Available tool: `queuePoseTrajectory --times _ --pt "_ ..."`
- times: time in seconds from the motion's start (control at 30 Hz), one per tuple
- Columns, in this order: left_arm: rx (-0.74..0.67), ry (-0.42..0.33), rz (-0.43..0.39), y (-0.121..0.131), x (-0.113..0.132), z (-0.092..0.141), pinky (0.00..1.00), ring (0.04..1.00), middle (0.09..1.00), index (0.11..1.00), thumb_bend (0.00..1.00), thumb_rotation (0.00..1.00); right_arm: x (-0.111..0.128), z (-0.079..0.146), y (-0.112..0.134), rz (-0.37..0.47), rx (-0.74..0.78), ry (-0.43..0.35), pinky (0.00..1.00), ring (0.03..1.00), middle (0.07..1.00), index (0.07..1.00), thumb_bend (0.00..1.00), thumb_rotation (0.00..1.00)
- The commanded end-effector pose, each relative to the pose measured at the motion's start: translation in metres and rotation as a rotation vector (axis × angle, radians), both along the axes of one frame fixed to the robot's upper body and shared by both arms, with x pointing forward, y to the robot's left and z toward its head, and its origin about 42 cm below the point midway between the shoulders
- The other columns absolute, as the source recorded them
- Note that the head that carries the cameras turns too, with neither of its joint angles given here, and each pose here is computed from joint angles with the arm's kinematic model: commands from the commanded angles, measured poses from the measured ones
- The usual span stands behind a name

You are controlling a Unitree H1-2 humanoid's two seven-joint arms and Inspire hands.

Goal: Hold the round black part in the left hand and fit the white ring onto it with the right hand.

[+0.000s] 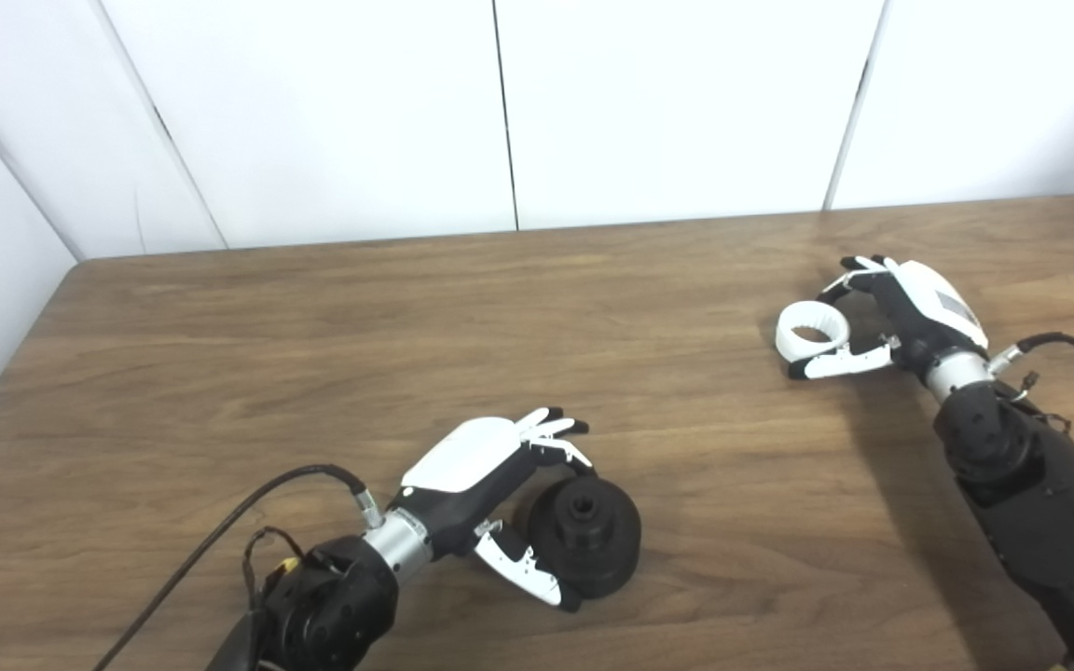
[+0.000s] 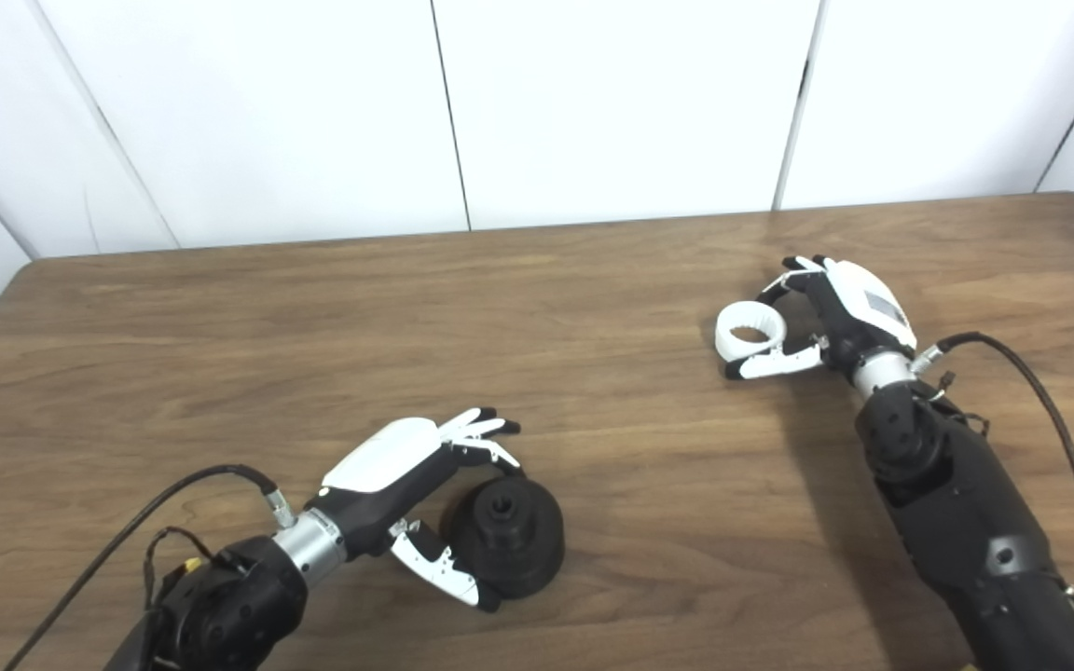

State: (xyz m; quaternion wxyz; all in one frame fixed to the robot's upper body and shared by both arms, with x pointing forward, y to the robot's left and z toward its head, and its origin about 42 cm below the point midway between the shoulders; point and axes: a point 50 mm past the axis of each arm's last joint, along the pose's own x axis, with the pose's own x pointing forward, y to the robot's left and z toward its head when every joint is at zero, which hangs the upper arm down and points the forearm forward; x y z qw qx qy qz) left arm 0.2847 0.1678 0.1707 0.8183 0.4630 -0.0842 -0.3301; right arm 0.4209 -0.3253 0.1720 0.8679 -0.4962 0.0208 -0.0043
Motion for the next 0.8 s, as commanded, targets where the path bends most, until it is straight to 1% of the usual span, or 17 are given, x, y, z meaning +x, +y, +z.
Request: queuePoseTrajectory --times 0.0,0.03,0.07,0.1,0.17,0.27,0.5,0.77 --pt "-0.001 -0.054 -0.007 0.002 0.0035 0.0113 0.9 1.0 0.948 0.644 0.94 0.29 0.009 0.0179 0.0001 0.005 -0.016 -0.067 0.91 0.989 0.915 0.586 0.83 0.24" --pt "-0.002 -0.052 -0.007 0.002 0.0034 0.0114 0.9 1.0 0.948 0.644 0.94 0.28 0.009 0.0179 -0.0001 0.005 -0.016 -0.068 0.91 0.988 0.915 0.584 0.83 0.24" --pt "-0.004 -0.05 -0.006 0.002 0.003 0.0118 0.9 1.0 0.949 0.645 0.94 0.29 0.0092 0.0181 -0.0003 0.005 -0.017 -0.071 0.91 0.989 0.915 0.54 0.68 0.2" --pt "-0.005 -0.049 -0.006 0.002 0.0027 0.0119 0.9 1.0 0.951 0.645 0.94 0.29 0.0094 0.0181 -0.0004 0.004 -0.018 -0.074 0.91 0.988 0.914 0.511 0.59 0.17" --pt "-0.005 -0.046 -0.006 0.0021 0.0024 0.0123 0.89 1.0 0.951 0.645 0.94 0.29 0.0097 0.018 -0.0004 0.003 -0.015 -0.082 0.91 0.983 0.909 0.497 0.54 0.16" --pt "-0.007 -0.049 -0.003 0.0016 0.0022 0.0122 0.89 1.0 0.95 0.644 0.94 0.28 0.0095 0.0177 -0.0001 0.004 -0.013 -0.087 0.91 0.979 0.904 0.491 0.53 0.15" --pt "-0.002 -0.047 -0.005 0.0013 0.0015 0.0124 0.91 1.0 0.953 0.645 0.94 0.29 0.0081 0.0171 -0.0004 0.003 -0.004 -0.093 0.91 0.977 0.901 0.489 0.53 0.15" --pt "-0.002 -0.049 0.0 0.0014 0.0013 0.0118 0.89 1.0 0.948 0.643 0.94 0.29 0.0068 0.016 -0.0008 0.004 0.001 -0.098 0.9 0.973 0.895 0.488 0.52 0.15"
